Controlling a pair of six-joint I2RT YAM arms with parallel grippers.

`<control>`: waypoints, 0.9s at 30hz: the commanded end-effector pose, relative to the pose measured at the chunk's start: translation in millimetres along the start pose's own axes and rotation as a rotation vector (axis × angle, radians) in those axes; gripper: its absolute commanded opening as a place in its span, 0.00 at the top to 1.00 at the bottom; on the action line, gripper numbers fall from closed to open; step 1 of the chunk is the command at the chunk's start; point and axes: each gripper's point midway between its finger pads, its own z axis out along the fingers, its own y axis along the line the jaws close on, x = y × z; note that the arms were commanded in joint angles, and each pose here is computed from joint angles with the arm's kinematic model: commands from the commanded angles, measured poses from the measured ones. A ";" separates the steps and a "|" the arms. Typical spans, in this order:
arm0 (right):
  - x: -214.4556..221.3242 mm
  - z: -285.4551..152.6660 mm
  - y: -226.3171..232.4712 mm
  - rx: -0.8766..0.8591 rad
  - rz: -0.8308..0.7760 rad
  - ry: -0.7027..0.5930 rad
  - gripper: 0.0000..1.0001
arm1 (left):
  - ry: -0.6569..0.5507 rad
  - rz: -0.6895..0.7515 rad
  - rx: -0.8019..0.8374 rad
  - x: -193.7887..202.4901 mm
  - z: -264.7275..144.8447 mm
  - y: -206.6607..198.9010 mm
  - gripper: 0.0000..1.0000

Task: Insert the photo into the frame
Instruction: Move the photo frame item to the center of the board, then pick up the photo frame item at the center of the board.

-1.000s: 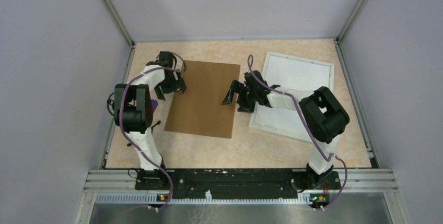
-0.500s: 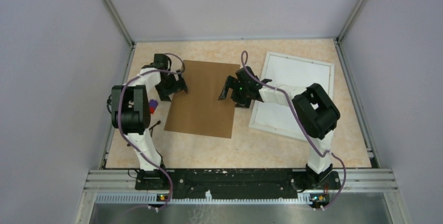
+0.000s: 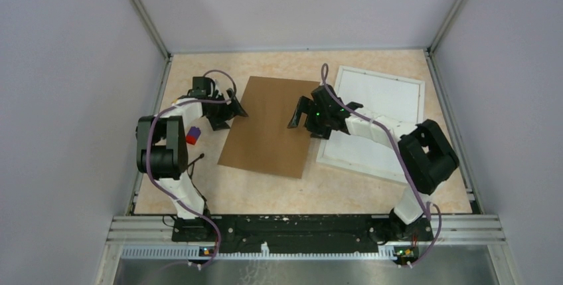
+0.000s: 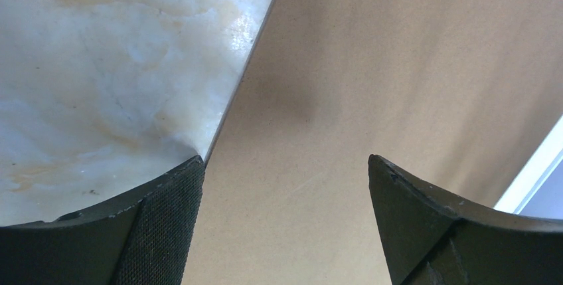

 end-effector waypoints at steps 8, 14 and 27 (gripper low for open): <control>-11.3 -44.3 11.1 -0.073 0.074 -0.114 0.01 | 0.383 -0.098 0.148 122.6 17.9 -52.4 0.04; -8.5 -49.8 -44.1 0.011 0.058 -0.118 0.01 | 0.421 -0.069 0.145 149.3 28.7 -65.4 0.04; -21.1 -73.8 -110.3 0.055 0.008 -0.082 0.01 | 0.454 -0.076 0.133 167.8 35.8 -50.7 0.04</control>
